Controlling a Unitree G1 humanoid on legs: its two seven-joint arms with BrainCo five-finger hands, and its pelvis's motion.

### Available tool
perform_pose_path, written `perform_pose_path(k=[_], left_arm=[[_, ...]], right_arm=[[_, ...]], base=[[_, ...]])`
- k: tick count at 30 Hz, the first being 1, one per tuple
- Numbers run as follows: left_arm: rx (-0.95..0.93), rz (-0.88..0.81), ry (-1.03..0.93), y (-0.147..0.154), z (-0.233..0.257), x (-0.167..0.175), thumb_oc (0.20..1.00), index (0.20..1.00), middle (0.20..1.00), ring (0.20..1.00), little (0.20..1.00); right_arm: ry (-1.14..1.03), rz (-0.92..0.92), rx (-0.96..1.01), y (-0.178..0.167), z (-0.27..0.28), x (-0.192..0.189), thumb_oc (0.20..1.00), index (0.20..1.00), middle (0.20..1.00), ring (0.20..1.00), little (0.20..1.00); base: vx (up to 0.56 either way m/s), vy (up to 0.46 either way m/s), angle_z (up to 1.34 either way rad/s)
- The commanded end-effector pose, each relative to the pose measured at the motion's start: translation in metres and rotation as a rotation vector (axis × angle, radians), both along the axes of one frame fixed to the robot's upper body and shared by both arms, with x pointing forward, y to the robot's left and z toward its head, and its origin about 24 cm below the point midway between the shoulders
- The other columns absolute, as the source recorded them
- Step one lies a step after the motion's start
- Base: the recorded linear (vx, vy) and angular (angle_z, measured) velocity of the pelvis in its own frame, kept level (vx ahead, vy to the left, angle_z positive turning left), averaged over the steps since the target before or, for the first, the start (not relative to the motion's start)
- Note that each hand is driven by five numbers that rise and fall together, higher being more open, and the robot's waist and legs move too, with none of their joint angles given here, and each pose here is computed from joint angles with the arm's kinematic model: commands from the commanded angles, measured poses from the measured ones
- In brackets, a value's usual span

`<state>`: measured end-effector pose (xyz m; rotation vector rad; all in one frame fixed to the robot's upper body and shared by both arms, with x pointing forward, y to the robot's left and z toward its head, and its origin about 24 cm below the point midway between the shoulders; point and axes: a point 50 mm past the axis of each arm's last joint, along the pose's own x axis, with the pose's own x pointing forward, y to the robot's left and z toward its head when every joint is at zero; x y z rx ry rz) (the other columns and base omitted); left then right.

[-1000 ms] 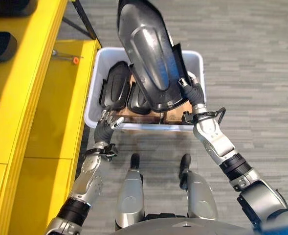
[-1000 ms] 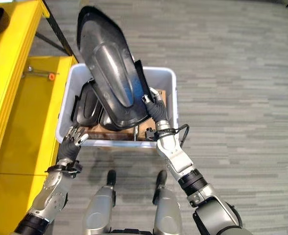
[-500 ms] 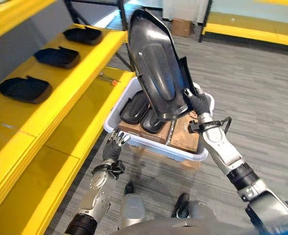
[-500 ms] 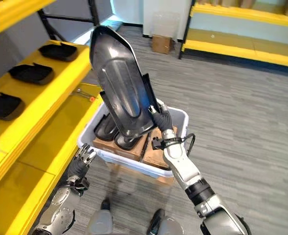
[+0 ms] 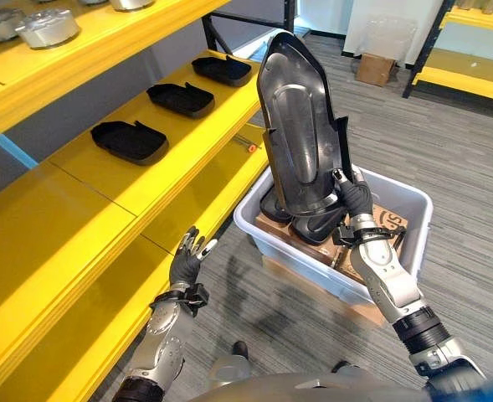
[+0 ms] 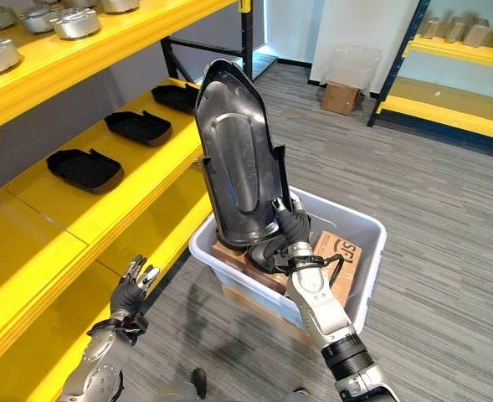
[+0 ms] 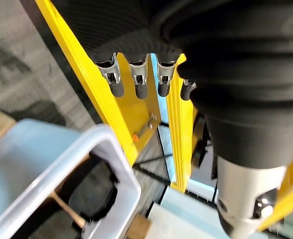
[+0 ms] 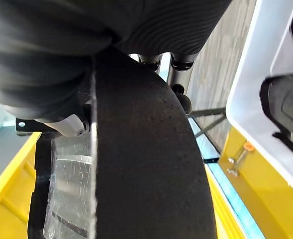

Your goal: Move parts from the plastic box to the shelf.

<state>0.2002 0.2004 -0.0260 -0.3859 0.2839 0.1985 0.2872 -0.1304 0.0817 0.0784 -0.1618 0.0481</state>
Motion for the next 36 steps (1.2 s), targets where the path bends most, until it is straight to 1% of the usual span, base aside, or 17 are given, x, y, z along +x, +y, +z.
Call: perform_pose_path(k=[1,8,12,15,24,28,30,36], left_arm=[[0.092,-0.018,-0.152,0.014,0.032,0.009,1.000,1.000,1.000,1.000,1.000],[0.141,-0.030,-0.154,0.021,0.035,0.006,1.000,1.000,1.000,1.000,1.000],[0.203,-0.069,-0.160,0.022,0.038,0.012,1.000,1.000,1.000,1.000,1.000],[0.203,-0.074,-0.167,0.022,0.039,0.012,1.000,1.000,1.000,1.000,1.000],[0.194,-0.074,-0.160,0.021,0.035,0.007,1.000,1.000,1.000,1.000,1.000],[0.172,-0.042,-0.146,0.023,0.030,0.000,1.000,1.000,1.000,1.000,1.000],[0.163,-0.024,-0.133,0.024,0.028,-0.004,1.000,1.000,1.000,1.000,1.000],[0.152,-0.032,-0.119,0.022,0.025,-0.005,1.000,1.000,1.000,1.000,1.000]], right_arm=[[-0.202,0.052,0.062,0.008,0.044,0.003,0.200,0.200,0.200,0.200,0.200],[-0.204,0.036,0.097,0.003,0.043,-0.001,0.200,0.200,0.200,0.200,0.200],[-0.189,0.051,0.117,-0.001,0.037,-0.007,0.200,0.200,0.200,0.200,0.200],[-0.179,0.066,0.132,-0.002,0.035,-0.010,0.200,0.200,0.200,0.200,0.200],[-0.145,0.122,0.117,-0.002,0.028,-0.016,0.200,0.200,0.200,0.200,0.200],[-0.095,0.114,0.082,-0.014,0.015,-0.023,0.200,0.200,0.200,0.200,0.200],[-0.057,0.087,0.070,-0.025,0.006,-0.029,0.200,0.200,0.200,0.200,0.200],[-0.002,0.024,0.050,-0.044,-0.008,-0.039,0.200,0.200,0.200,0.200,0.200]], base=[[0.00,0.233,0.25],[0.02,0.269,0.39],[0.10,0.203,1.00],[0.12,0.101,0.66],[0.12,-0.056,0.48],[0.16,-0.164,0.39],[0.17,-0.195,0.09],[0.08,-0.139,0.23]])
